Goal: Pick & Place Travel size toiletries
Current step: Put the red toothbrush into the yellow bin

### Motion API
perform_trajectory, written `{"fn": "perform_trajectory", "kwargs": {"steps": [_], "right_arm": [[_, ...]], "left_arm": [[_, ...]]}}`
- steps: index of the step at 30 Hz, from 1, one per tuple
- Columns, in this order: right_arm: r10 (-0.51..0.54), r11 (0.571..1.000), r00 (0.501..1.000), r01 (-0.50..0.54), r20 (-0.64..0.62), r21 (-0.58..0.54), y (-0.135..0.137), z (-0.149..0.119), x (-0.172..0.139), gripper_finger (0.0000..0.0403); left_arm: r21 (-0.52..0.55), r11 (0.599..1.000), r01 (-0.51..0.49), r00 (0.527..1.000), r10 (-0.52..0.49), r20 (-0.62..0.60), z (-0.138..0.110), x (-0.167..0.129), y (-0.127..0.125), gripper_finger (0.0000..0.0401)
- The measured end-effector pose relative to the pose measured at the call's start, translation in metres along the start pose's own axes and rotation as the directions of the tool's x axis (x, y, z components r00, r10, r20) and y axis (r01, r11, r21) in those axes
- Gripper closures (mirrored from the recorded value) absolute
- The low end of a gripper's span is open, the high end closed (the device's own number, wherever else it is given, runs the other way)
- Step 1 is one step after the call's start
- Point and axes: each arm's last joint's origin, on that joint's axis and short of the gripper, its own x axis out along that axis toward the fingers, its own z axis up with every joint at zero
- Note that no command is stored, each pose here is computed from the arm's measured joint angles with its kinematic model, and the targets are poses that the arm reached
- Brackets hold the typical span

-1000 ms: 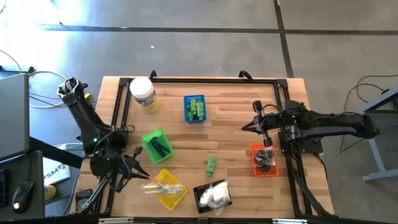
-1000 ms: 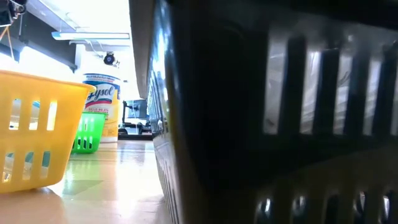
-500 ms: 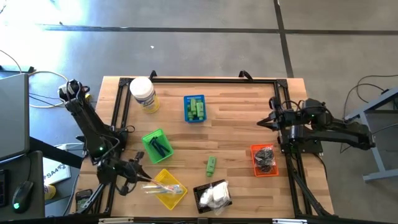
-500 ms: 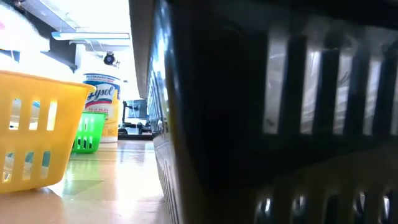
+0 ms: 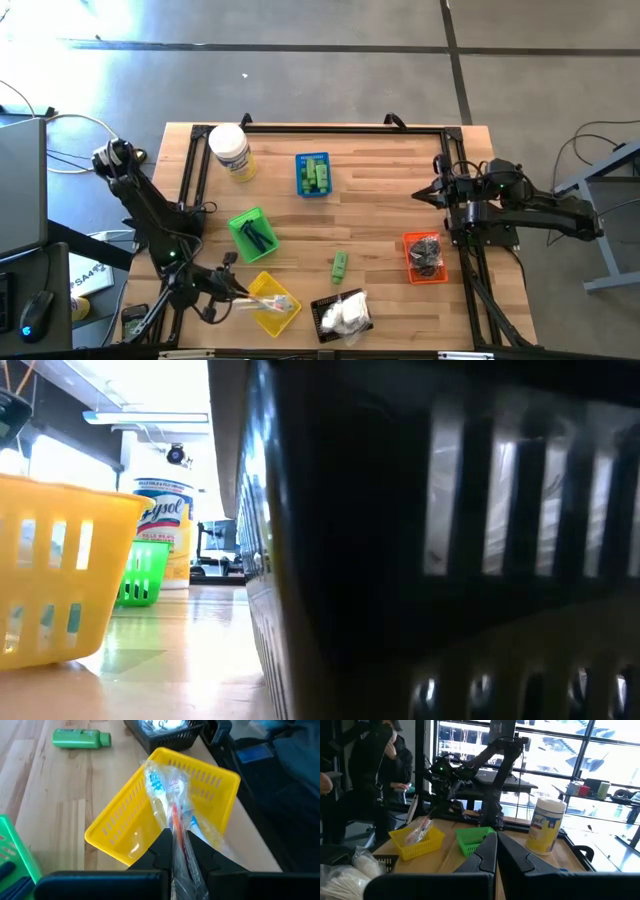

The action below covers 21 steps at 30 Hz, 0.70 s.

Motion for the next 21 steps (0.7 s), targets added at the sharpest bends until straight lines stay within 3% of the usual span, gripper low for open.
{"fn": "perform_trajectory", "kwargs": {"steps": [12,21], "right_arm": [[0.000,1.000,1.000,0.000,0.000,0.000,0.0000,0.0000,0.0000,0.0400],[0.000,1.000,1.000,0.000,0.000,-0.001,0.0000,0.0000,0.0000,0.0400]], "left_arm": [[0.034,0.999,-0.027,0.999,0.028,-0.027,-0.0069,0.0075,-0.0012,0.0381],[0.023,0.998,-0.061,0.998,0.061,-0.010,-0.0068,0.0076,0.0000,0.0281]]}}
